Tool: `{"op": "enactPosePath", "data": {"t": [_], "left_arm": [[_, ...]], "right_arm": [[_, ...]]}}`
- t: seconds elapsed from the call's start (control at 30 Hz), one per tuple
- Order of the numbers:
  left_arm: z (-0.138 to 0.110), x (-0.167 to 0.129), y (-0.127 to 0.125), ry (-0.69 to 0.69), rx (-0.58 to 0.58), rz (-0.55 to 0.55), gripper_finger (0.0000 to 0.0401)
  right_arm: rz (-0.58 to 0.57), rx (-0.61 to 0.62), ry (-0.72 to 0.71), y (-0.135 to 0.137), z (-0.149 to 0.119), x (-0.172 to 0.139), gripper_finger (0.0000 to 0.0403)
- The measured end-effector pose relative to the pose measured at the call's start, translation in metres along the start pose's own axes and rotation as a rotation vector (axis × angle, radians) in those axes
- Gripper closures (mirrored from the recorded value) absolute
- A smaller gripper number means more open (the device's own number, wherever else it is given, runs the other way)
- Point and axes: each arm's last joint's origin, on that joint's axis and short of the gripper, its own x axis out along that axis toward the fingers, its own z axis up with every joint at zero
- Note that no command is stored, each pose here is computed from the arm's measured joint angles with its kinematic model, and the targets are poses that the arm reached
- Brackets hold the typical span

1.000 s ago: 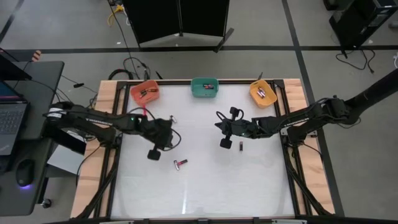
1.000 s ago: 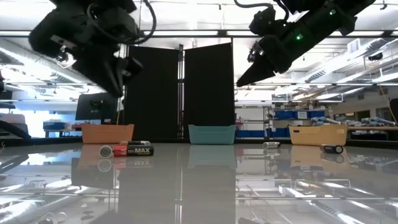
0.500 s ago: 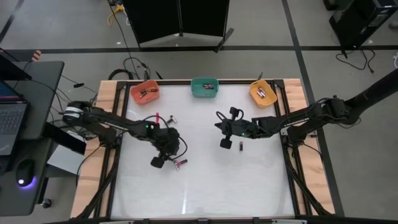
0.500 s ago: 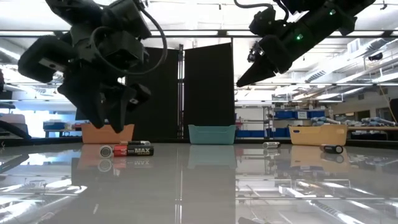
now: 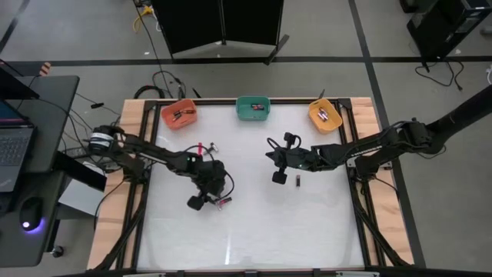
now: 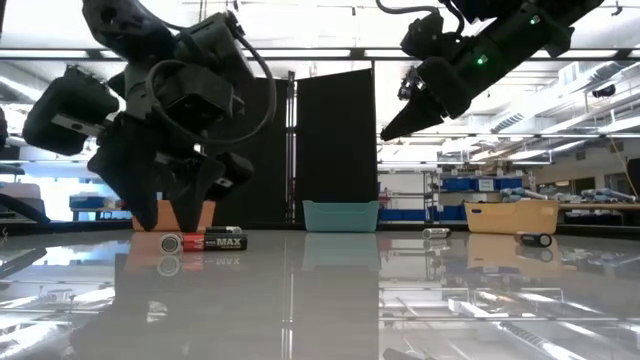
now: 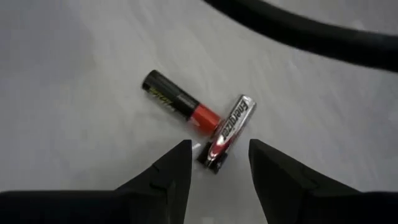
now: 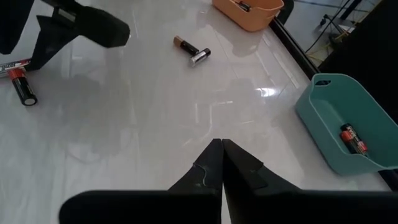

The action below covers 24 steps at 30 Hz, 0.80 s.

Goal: Sort batteries
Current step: Put the silver battery into the yellow bin

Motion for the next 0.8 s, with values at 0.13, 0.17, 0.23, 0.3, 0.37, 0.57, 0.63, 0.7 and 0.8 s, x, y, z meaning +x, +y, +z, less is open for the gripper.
{"op": "enactPosePath", "data": {"t": [0.13,0.17,0.23,0.3,0.37,0.57,0.63,0.7,0.8], "left_arm": [[-0.001,0.006,0.002,-0.006,0.021,-0.028,0.0233],[-0.001,0.006,0.002,-0.008,0.028,-0.03,0.0233],[-0.001,0.006,0.002,-0.009,0.037,-0.03,0.0233],[-0.001,0.006,0.002,-0.007,0.044,-0.026,0.0235],[-0.001,0.006,0.002,-0.005,0.044,-0.026,0.0241],[-0.011,0.01,0.001,-0.012,0.054,-0.021,0.0278],[-0.014,0.011,0.001,-0.027,0.055,-0.016,0.029],[-0.016,0.012,0.0,-0.037,0.053,-0.013,0.03],[-0.016,0.012,0.0,-0.035,0.049,-0.014,0.0313]], "right_arm": [[0.0,-0.002,0.001,0.0,0.0,0.0,0.039],[0.0,-0.002,0.001,0.0,0.0,0.0,0.039],[0.0,-0.004,0.004,0.0,0.0,0.0,0.039],[0.0,-0.005,0.005,0.0,-0.001,0.0,0.039],[0.0,-0.006,0.005,0.0,-0.001,0.0,0.039],[0.0,-0.005,0.005,0.0,-0.001,0.0,0.039],[0.0,-0.005,0.005,0.0,-0.001,0.0,0.039],[0.0,-0.005,0.005,0.0,-0.001,0.0,0.039],[0.0,-0.005,0.005,0.0,-0.001,0.0,0.039]]}}
